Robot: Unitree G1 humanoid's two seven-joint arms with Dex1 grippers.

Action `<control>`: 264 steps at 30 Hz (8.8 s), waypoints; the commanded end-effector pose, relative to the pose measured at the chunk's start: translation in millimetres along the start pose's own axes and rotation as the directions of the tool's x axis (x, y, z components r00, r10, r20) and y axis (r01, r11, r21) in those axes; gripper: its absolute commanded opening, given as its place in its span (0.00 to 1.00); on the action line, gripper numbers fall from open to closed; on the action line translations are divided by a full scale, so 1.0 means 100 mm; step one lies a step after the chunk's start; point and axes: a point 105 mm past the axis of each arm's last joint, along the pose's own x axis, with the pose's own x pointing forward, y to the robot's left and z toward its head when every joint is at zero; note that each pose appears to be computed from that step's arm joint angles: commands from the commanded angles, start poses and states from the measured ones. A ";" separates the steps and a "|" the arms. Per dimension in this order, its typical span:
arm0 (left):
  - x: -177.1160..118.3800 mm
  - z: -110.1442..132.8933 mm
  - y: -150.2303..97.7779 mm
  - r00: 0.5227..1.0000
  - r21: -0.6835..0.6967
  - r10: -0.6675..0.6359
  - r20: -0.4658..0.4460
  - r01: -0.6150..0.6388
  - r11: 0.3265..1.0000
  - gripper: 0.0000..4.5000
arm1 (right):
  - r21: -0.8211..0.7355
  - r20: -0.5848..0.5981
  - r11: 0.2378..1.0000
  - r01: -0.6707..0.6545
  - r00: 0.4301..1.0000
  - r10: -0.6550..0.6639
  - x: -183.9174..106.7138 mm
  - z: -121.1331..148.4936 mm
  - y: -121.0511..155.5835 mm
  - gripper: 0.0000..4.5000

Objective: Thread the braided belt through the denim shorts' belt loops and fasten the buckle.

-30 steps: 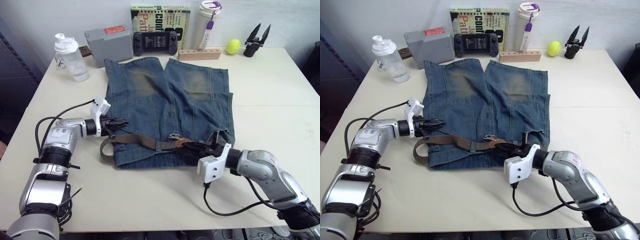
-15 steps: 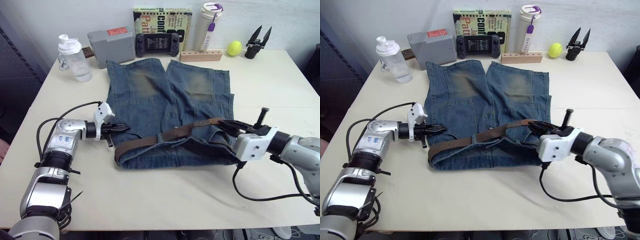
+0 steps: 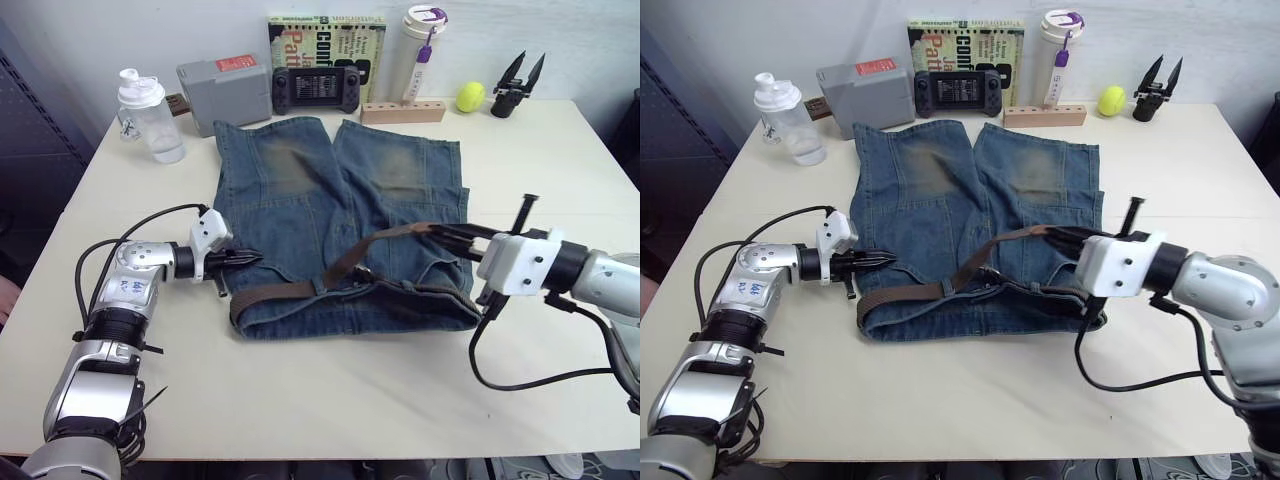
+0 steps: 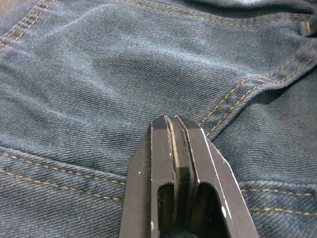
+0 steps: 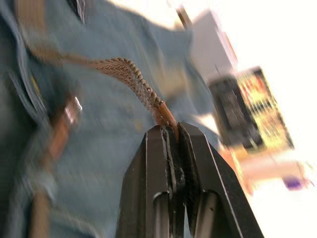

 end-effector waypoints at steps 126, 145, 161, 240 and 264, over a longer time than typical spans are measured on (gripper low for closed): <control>0.44 0.61 -0.89 0.970 -0.362 0.197 -0.144 -0.237 0.901 0.00 | 0.561 -0.476 0.709 0.427 0.867 -0.146 0.61 -0.48 0.40 0.01; 0.62 0.74 -0.85 0.974 -0.347 0.203 -0.105 -0.227 0.910 0.00 | 0.553 -0.402 0.804 0.217 0.915 0.029 0.72 -0.31 0.73 0.01; 0.79 0.94 -1.10 0.997 -0.285 0.027 0.074 -0.004 0.959 0.00 | 0.479 -0.338 0.877 0.047 0.931 0.135 0.73 -0.23 0.87 0.01; 0.05 -0.19 -0.35 0.990 -0.160 0.093 -0.102 -0.109 0.981 0.01 | -0.044 -0.253 0.990 0.138 0.957 -0.144 0.27 -0.39 -0.04 0.00; -0.02 0.16 -0.22 0.992 -0.008 0.129 0.008 -0.129 0.992 0.01 | -0.075 -0.139 0.986 0.151 0.977 -0.161 0.18 -0.17 -0.21 0.00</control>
